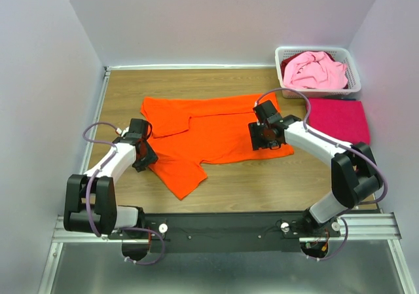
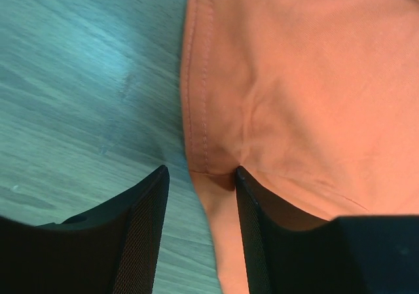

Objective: Fold and stack the t-shirts
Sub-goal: Fold the tshirt

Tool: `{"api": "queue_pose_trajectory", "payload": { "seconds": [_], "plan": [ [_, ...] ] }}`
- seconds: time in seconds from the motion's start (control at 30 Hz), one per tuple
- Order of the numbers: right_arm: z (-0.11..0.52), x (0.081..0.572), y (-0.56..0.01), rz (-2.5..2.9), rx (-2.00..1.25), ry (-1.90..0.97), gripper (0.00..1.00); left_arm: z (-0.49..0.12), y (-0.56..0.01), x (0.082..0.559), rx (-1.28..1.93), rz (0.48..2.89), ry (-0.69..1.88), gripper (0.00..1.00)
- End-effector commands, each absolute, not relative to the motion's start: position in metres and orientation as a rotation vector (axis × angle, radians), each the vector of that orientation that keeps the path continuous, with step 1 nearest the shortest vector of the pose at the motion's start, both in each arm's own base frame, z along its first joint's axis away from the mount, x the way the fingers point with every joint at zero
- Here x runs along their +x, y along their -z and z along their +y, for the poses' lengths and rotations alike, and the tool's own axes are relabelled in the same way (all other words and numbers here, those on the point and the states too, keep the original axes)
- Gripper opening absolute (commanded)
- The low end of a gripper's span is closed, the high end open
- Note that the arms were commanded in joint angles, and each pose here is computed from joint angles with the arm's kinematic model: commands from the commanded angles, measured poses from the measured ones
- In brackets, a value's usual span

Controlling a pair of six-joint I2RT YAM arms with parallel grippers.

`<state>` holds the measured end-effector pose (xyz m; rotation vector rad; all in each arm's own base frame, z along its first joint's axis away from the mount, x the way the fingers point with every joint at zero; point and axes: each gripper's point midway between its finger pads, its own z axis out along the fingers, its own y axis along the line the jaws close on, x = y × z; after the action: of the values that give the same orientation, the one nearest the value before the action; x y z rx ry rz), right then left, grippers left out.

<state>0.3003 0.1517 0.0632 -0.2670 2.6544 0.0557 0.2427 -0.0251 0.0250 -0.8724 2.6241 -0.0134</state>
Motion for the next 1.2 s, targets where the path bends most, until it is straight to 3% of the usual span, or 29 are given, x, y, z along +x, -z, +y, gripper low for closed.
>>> {"api": "queue_pose_trajectory", "payload": {
  "seconds": [0.0, 0.33, 0.57, 0.87, 1.03, 1.07, 1.1, 1.13, 1.17],
  "plan": [
    [0.147, 0.304, -0.065, 2.626, -0.260, -0.038, 0.66, -0.012, -0.046, 0.250, -0.910, 2.534, -0.059, 0.53],
    [0.143, 0.303, -0.062, 2.625, -0.251, -0.023, 0.66, -0.005, -0.045, 0.248, -0.932, 2.514, -0.101, 0.53],
    [0.139, 0.300, -0.059, 2.628, -0.244, -0.008, 0.66, -0.008, -0.022, 0.246, -0.901, 2.590, -0.117, 0.45],
    [0.126, 0.305, -0.067, 2.588, -0.169, 0.043, 0.66, -0.013, -0.010, 0.244, -0.863, 2.654, -0.102, 0.44],
    [0.112, 0.309, -0.072, 2.560, -0.086, 0.069, 0.66, -0.014, -0.007, 0.243, -0.856, 2.668, -0.105, 0.26],
    [0.105, 0.311, -0.072, 2.558, -0.054, 0.080, 0.66, -0.014, -0.007, 0.243, -0.856, 2.669, -0.103, 0.18],
    [0.099, 0.313, -0.074, 2.548, -0.015, 0.094, 0.67, -0.014, -0.008, 0.244, -0.856, 2.667, -0.104, 0.16],
    [0.086, 0.314, -0.072, 2.552, 0.042, 0.113, 0.67, -0.013, -0.007, 0.243, -0.857, 2.669, -0.108, 0.06],
    [0.079, 0.315, -0.072, 2.549, 0.084, 0.118, 0.67, -0.013, -0.008, 0.244, -0.854, 2.665, -0.110, 0.04]
  ]
}}
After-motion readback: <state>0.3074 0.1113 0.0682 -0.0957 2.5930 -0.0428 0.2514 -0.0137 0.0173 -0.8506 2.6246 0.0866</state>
